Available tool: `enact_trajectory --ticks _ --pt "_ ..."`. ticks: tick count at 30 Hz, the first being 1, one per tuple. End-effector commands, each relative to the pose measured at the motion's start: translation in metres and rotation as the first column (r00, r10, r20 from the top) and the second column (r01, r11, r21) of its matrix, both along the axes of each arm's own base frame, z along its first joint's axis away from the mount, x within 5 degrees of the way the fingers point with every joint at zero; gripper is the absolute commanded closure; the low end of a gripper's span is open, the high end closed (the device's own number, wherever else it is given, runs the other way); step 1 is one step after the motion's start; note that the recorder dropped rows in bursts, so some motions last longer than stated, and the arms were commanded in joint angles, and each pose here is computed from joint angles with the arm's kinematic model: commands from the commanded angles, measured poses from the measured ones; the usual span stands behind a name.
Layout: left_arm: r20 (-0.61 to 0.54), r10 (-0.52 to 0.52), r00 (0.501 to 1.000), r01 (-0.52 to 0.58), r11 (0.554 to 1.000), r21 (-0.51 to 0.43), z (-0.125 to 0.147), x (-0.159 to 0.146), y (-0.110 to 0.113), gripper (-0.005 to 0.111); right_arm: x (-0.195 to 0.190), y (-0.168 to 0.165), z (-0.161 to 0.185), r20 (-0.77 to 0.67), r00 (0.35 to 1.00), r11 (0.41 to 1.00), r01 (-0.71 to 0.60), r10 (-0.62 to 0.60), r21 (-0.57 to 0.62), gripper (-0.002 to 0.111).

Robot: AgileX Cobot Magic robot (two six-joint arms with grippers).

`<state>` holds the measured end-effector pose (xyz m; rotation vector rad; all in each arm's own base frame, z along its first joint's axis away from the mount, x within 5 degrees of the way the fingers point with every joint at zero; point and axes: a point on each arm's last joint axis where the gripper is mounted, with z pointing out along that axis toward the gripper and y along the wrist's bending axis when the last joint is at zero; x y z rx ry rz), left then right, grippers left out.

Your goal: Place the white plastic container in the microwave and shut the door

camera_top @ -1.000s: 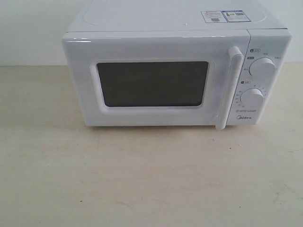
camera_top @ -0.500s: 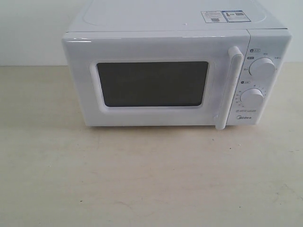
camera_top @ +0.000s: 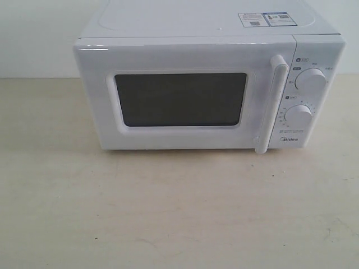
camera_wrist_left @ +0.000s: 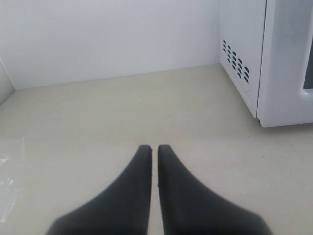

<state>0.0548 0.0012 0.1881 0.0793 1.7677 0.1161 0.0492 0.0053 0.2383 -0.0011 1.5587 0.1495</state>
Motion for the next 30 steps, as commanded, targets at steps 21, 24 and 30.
enact_trajectory --ticks 21,24,30 --pt "0.001 0.003 1.0 -0.002 1.0 -0.022 -0.001 0.0 0.0 0.102 0.005 -0.004 -0.055 -0.253 0.966 0.996 0.033 -0.053 -0.082 0.108" --pt "0.001 0.003 1.0 -0.002 1.0 -0.022 -0.001 0.0 0.0 0.102 0.005 -0.004 -0.055 -0.253 0.966 0.996 0.033 -0.053 -0.082 0.108" --pt "0.001 0.003 1.0 -0.002 1.0 -0.022 -0.001 0.0 0.0 0.102 0.005 -0.004 -0.055 -0.254 0.966 0.997 0.035 -0.053 -0.075 0.108"
